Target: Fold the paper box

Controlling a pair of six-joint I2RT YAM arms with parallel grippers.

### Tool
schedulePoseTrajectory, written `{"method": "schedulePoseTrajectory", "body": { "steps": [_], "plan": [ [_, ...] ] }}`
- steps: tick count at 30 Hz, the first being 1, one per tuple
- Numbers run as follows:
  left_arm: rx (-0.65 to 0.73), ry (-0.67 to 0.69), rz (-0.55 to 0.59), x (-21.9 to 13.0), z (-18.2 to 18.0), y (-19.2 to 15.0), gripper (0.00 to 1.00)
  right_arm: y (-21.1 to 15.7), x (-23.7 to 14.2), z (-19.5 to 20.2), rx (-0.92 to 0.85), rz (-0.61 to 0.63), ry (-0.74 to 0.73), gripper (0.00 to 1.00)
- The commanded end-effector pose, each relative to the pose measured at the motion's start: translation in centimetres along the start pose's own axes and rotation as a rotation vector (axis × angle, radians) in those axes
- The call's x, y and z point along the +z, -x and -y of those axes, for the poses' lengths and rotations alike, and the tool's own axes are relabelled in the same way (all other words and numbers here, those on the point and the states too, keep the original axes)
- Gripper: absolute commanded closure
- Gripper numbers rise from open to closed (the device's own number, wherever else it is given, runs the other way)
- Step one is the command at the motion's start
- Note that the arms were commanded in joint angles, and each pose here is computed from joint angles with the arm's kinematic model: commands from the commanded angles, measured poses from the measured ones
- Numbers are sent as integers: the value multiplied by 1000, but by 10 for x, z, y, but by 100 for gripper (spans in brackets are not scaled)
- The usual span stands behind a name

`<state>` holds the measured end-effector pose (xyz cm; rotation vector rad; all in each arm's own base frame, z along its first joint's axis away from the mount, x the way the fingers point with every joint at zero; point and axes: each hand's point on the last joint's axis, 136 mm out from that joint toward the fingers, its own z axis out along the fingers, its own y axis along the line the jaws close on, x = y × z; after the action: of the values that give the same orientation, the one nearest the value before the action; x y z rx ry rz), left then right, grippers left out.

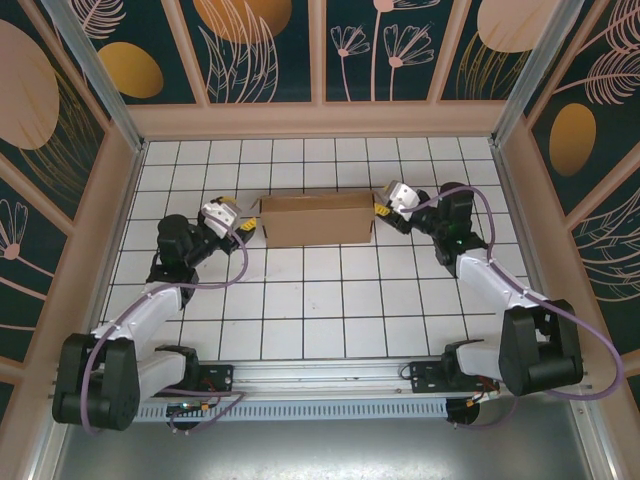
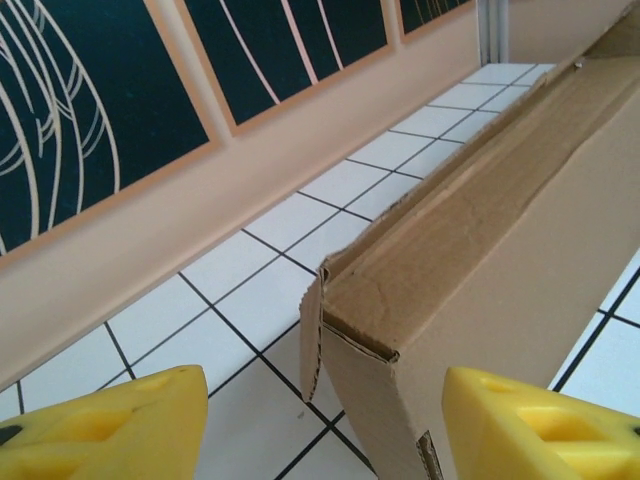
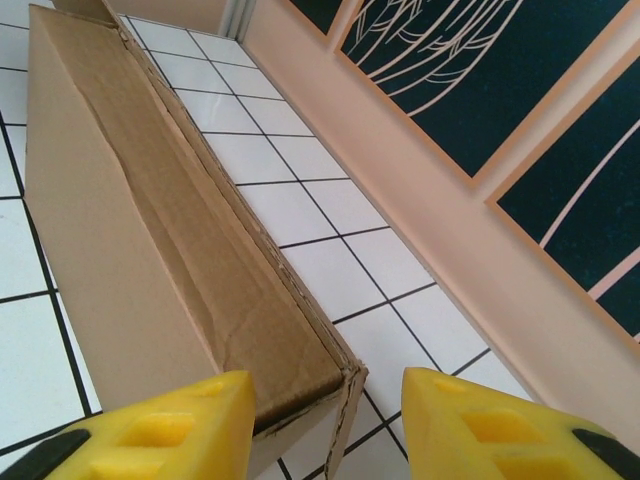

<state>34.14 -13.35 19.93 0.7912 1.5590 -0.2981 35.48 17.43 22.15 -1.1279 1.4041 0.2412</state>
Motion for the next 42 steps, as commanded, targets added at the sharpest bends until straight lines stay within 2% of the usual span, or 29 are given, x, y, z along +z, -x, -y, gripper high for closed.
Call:
{"method": "schedulePoseTrajectory", "body": {
  "steps": [1,6,16,24,29,36,39,42],
  "plan": [
    [67,-27,69,6,-4,22,38,7,-3,13,-29,34,-54,57],
    [79,-6,55,11,-10,19,39,-3,4,14,-11,6,-39,59],
    [66,-6,35,24,-19,17,53,-16,16,19,7,-40,-29,62],
    [54,-30,13,32,-21,13,61,-23,24,22,27,-66,-17,73],
    [41,-54,-5,37,-19,7,69,-27,26,24,34,-77,-21,80],
    [39,-66,-14,39,-18,6,71,-29,30,22,58,-76,-4,86],
    [29,-82,-21,41,-17,5,76,-30,32,20,65,-78,7,91],
    [21,-92,-27,43,-16,5,85,-28,32,21,68,-77,8,97]
  ]
}}
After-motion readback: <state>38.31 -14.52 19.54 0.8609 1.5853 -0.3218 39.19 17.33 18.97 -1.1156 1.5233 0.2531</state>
